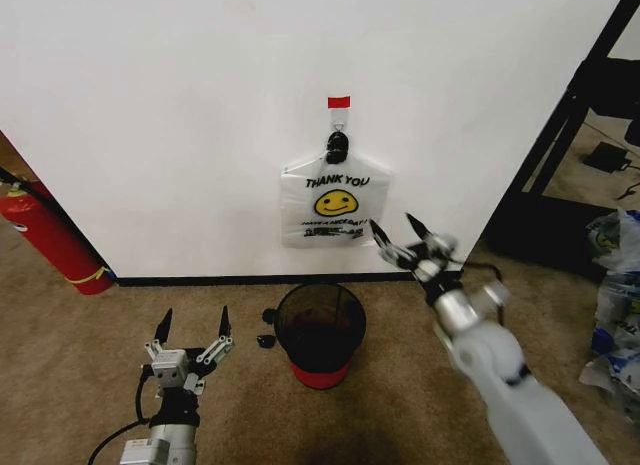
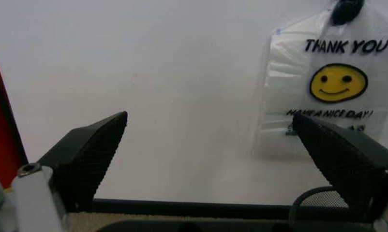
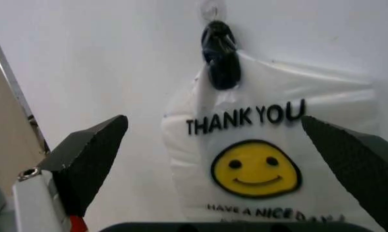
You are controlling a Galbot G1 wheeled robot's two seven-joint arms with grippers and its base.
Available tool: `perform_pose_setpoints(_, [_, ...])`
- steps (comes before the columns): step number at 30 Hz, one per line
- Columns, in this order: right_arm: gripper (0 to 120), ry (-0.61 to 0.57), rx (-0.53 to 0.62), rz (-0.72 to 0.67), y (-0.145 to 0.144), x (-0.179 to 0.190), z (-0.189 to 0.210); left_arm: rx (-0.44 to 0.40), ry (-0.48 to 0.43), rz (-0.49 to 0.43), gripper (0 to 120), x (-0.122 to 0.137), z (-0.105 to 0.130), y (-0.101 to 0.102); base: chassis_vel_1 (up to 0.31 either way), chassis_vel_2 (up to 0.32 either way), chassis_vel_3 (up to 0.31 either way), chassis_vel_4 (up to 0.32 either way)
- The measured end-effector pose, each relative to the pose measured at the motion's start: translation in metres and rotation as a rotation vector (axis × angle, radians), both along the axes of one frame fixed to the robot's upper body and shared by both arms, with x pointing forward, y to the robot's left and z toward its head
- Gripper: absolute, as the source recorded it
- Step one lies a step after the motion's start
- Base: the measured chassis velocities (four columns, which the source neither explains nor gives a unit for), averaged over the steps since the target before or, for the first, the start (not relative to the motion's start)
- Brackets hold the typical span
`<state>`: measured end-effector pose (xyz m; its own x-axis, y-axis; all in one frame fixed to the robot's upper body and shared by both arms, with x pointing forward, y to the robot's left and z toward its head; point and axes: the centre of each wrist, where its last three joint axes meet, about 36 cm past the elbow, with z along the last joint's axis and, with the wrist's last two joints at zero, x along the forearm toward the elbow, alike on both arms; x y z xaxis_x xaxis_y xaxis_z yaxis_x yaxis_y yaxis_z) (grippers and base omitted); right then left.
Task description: Pick up the garbage bag from the wall and place it over the trash bin.
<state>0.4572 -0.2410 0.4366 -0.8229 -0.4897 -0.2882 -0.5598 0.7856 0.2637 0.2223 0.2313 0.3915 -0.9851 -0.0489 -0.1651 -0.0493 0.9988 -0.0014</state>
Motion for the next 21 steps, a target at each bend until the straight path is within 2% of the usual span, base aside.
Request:
perform_pose_setpoints(4, [100,0.030,0.048,0.036,0.014,0.078,0.005,0.002,-0.001,0.013,100,0.000,0.000,-0.002,0.000,0.000,0.000,0.000])
perform_pose_setpoints(5, [100,0.030,0.048,0.036,0.014,0.078,0.005,0.002,-0.001,0.013,100,0.000,0.000,-0.002,0.000,0.000,0.000,0.000])
perform_pose_setpoints(8, [100,0.053,0.113,0.082,0.025,0.113,0.005,0.002,-0.004,0.020,100,0.000,0.001,-0.002,0.000,0.000,0.000,0.000])
perform_pose_setpoints(12, [100,0.051,0.144,0.220,0.037,0.129,0.002,0.002,-0.001,0.028,100,-0.002,0.001,-0.001,0.000,0.000,0.000,0.000])
perform_pose_setpoints(21, [100,0.057,0.177,0.248,0.057,0.155,0.005,0.002,0.001,0.035,100,-0.002,0.000,0.000,0.000,0.000,0.000,0.000])
